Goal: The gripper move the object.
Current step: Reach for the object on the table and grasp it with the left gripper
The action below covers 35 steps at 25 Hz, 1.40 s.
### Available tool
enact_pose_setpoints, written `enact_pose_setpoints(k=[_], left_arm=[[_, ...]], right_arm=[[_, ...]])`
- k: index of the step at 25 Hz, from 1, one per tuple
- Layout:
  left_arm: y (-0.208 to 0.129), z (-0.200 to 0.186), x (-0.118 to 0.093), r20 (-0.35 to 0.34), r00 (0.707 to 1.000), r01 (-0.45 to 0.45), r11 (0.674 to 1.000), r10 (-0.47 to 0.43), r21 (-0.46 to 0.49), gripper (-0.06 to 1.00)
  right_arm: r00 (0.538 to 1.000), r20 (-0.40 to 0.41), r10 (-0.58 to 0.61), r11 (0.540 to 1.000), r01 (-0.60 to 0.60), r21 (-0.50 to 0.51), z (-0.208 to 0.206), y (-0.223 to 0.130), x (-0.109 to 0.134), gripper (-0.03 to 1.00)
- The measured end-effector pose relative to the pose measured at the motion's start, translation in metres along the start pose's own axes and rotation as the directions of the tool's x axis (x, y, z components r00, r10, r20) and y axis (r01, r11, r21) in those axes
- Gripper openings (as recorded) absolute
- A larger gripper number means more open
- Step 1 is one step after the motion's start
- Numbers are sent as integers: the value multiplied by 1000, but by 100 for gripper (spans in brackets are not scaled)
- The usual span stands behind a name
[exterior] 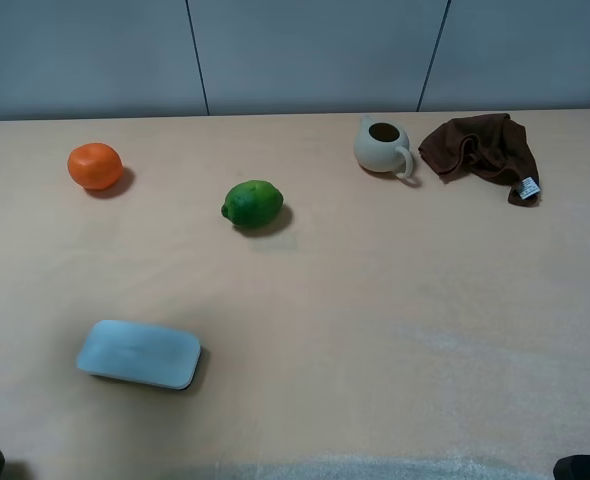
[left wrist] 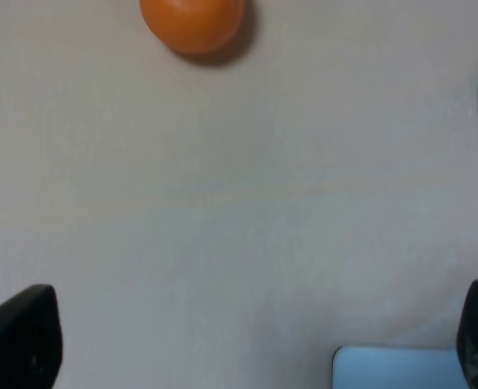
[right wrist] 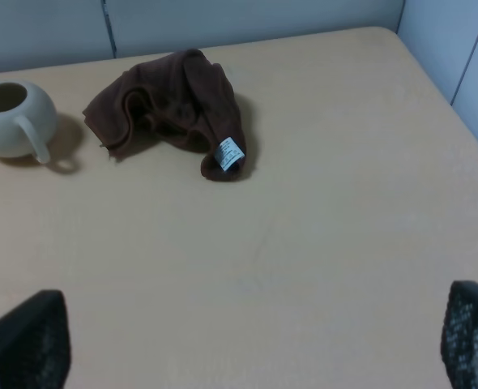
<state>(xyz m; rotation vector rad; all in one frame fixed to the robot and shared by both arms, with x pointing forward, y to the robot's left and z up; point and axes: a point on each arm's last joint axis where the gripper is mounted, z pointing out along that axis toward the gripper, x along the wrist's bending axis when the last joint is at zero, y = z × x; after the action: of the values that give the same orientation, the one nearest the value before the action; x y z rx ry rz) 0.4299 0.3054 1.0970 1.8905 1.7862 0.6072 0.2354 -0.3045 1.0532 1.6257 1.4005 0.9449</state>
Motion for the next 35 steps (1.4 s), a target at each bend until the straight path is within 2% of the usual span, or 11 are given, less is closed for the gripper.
enact_pose_setpoints(k=[18,25,35], left_arm=[[74,80,13,-18,994,106,983,-104,150,99],[90,121,18,-36,987,158,962,-154,221,99],[100,178,22,-45,985,170,936,-164,307,99]], right_arm=[[1000,0,0,1000,0,1,0,0,0,69],[1000,0,0,1000,0,1,0,0,0,69],[1000,0,0,1000,0,0,0,0,0,69]])
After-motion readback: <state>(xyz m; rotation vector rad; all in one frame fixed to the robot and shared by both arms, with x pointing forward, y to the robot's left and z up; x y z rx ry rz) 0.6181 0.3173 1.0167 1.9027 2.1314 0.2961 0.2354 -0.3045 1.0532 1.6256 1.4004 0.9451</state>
